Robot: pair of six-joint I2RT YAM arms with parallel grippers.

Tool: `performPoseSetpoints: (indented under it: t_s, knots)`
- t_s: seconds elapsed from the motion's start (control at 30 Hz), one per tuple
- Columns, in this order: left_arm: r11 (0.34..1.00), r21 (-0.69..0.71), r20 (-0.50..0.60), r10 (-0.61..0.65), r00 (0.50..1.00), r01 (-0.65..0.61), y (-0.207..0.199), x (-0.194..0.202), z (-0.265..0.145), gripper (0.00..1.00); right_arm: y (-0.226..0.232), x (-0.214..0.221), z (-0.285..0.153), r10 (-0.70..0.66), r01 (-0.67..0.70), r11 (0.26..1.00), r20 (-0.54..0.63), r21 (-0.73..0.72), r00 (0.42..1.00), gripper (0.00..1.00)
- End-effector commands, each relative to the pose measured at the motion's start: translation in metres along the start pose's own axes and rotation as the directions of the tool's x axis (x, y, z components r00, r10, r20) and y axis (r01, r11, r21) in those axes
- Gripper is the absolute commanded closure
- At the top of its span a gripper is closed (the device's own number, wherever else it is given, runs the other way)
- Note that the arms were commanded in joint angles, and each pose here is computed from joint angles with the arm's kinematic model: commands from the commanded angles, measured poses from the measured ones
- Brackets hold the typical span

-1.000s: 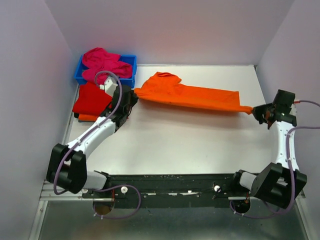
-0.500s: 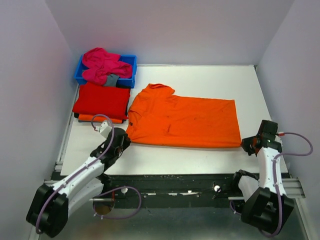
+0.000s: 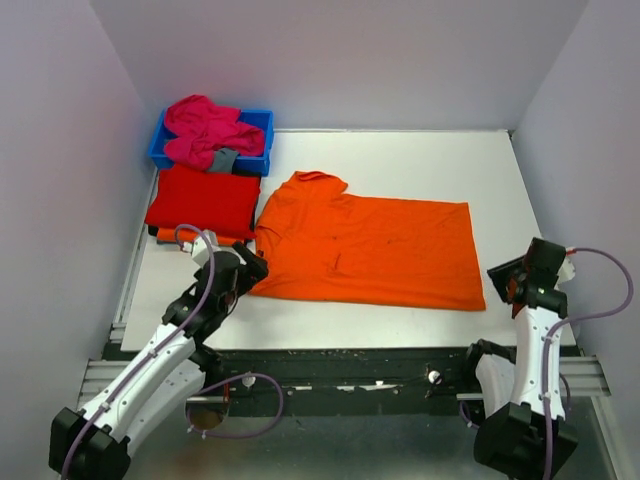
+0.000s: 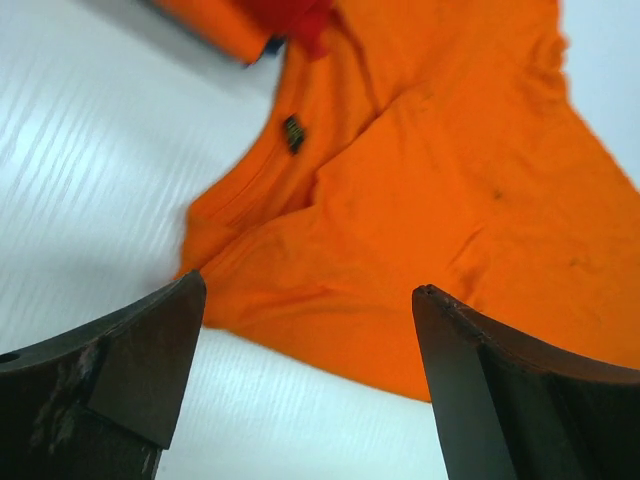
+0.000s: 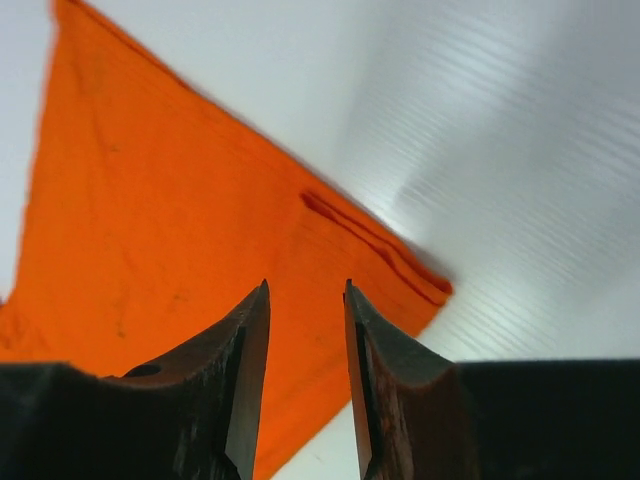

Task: Fold and stack the t-shirts
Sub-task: Fold the flattened tshirt in 1/3 of the way

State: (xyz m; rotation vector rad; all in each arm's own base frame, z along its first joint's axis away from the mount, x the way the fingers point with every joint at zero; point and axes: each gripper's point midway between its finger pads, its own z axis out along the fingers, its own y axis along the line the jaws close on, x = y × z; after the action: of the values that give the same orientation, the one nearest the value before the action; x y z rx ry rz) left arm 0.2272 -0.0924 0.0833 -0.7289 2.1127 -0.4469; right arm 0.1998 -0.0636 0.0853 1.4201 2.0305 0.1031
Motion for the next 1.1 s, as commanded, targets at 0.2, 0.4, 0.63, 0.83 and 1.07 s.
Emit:
performPoseSetpoints:
  t_s: [0.2, 0.4, 0.63, 0.83, 1.07]
  knots:
    - [0.954, 0.127, 0.282, 0.229, 0.932, -0.273, -0.106, -0.105, -0.005, 0.01, 0.124, -0.05, -0.022, -0.241, 0.274, 0.882, 0.133, -0.383, 0.962, 0.61]
    - [0.904, 0.18, 0.235, 0.344, 0.909, -0.389, -0.17, -0.111, 0.051, 0.01, 0.154, -0.048, -0.014, -0.306, 0.343, 0.825, 0.154, -0.449, 0.939, 0.66]
    - [0.945, 0.198, 0.136, 0.239, 0.962, -0.262, -0.21, -0.138, 0.117, 0.07, 0.18, -0.042, 0.005, -0.331, 0.355, 0.809, 0.136, -0.47, 0.934, 0.7]
    - [0.977, 0.187, -0.012, 0.101, 0.995, -0.097, -0.228, -0.134, 0.183, 0.22, 0.202, -0.045, 0.012, -0.282, 0.312, 0.806, 0.137, -0.502, 0.949, 0.72]
    - [0.995, 0.056, -0.098, -0.071, 0.993, 0.077, -0.224, -0.117, 0.245, 0.28, 0.209, -0.055, 0.027, -0.257, 0.3, 0.829, 0.154, -0.472, 0.954, 0.71]
